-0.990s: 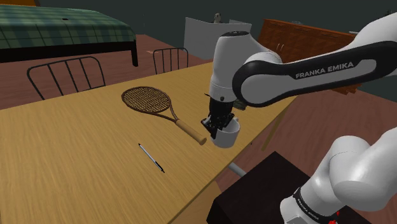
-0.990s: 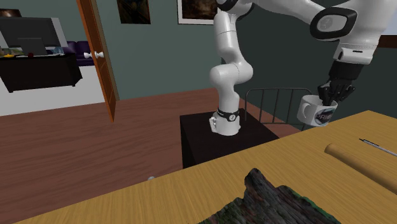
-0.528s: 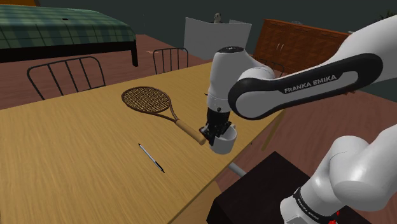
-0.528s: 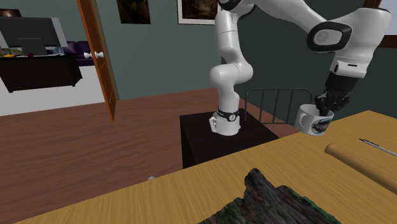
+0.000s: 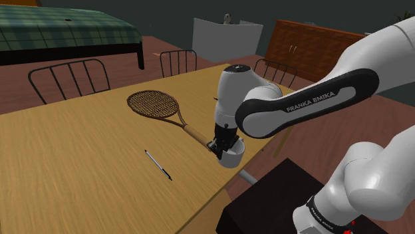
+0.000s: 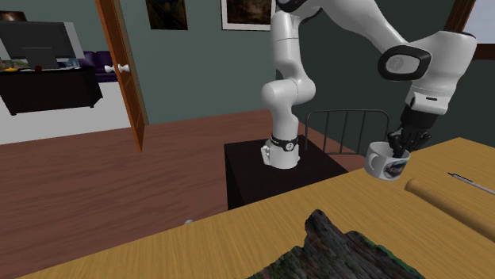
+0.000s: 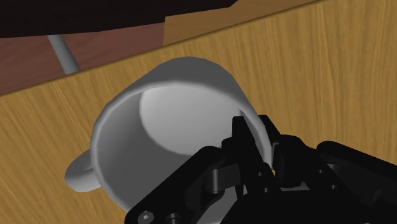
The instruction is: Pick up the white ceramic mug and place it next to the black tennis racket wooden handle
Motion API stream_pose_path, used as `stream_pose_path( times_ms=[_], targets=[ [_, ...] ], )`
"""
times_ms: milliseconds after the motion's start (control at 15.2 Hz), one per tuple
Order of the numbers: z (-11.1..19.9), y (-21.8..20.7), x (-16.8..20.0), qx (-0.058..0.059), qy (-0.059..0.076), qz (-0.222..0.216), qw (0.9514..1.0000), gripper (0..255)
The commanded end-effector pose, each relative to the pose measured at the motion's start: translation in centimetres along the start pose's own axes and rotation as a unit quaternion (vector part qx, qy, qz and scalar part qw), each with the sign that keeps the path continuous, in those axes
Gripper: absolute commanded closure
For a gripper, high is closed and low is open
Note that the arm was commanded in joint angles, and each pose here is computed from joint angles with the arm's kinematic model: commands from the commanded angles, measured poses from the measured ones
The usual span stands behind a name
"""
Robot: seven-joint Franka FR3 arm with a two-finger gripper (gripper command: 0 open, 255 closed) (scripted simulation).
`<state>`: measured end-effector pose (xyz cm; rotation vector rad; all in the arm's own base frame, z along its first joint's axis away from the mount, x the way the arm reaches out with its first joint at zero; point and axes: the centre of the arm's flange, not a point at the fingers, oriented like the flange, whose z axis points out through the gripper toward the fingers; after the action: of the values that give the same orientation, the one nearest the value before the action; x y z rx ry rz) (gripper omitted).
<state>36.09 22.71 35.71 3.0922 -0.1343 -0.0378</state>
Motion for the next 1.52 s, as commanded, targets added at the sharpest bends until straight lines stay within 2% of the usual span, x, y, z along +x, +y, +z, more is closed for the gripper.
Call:
stream_pose_path(
  times_ms=[0, 528, 594, 924, 1188, 1452],
  targets=[
    [0.9, 0.0, 0.0, 0.0, 0.0, 0.0, 1.0, 255],
    [0.9, 0.0, 0.0, 0.0, 0.0, 0.0, 1.0, 255],
    [0.9, 0.0, 0.0, 0.0, 0.0, 0.0, 1.0, 0],
    [0.9, 0.0, 0.0, 0.0, 0.0, 0.0, 1.0, 0],
    [-4.1, 0.0, 0.0, 0.0, 0.0, 0.0, 1.0, 0],
    [-4.1, 0.0, 0.0, 0.0, 0.0, 0.0, 1.0, 0]
  ],
)
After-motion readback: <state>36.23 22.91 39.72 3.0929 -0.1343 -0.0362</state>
